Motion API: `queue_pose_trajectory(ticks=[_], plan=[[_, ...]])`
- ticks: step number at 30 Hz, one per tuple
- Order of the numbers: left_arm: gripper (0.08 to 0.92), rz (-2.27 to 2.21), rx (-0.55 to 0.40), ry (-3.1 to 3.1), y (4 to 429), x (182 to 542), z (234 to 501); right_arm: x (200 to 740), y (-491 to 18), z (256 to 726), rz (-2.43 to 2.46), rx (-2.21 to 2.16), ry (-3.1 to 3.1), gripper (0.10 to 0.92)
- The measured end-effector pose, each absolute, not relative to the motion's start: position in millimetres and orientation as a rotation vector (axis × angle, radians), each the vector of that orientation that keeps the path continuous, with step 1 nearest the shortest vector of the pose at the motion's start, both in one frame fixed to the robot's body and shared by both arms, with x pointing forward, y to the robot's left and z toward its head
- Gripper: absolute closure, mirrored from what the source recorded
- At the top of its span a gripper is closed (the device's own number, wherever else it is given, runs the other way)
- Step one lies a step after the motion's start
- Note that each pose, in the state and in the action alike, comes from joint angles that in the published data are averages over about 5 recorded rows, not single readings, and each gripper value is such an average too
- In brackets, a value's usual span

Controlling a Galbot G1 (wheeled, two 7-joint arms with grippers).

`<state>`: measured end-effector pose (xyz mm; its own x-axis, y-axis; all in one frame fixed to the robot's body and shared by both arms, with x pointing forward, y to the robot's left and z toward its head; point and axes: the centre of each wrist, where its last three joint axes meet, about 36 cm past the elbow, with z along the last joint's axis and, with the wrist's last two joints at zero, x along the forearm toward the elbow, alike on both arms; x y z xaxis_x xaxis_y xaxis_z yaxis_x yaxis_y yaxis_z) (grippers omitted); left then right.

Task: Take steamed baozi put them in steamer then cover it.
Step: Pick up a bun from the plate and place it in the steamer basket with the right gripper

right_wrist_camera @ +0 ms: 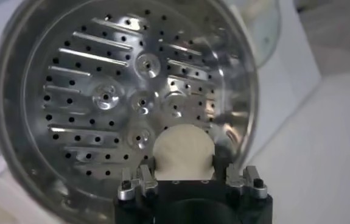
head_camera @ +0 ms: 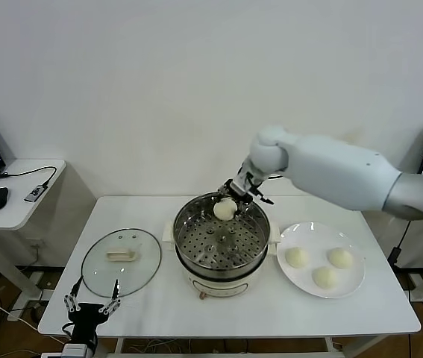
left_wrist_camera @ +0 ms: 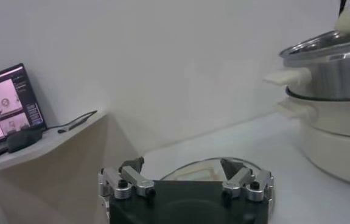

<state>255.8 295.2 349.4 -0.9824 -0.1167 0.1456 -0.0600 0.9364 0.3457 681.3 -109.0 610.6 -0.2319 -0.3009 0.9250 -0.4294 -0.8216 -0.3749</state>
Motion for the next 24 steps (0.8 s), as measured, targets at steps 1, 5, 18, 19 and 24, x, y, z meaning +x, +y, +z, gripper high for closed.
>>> queue_pose_trajectory(ticks=[1, 5, 18, 19, 24], plan=[[0.177, -0.516, 0.135, -2.929, 295.5, 256.0, 349.4, 682.4, -107.1, 607.5, 2.239, 1.897, -0.883, 0.428], [0.177, -0.521, 0.137, -2.929, 295.8, 256.4, 349.5, 687.2, -100.4, 597.1, 2.297, 1.927, -0.813, 0.422], [0.177, -0.53, 0.14, -2.932, 295.6, 256.5, 348.3, 701.2, -87.8, 576.2, 2.425, 1.988, -0.65, 0.367], [0.177, -0.529, 0.14, -2.933, 295.2, 256.5, 348.2, 701.8, -87.9, 576.0, 2.432, 1.989, -0.645, 0.338], [0.177, -0.528, 0.14, -2.936, 294.2, 256.2, 349.0, 703.3, -90.9, 579.7, 2.445, 1.989, -0.638, 0.224]])
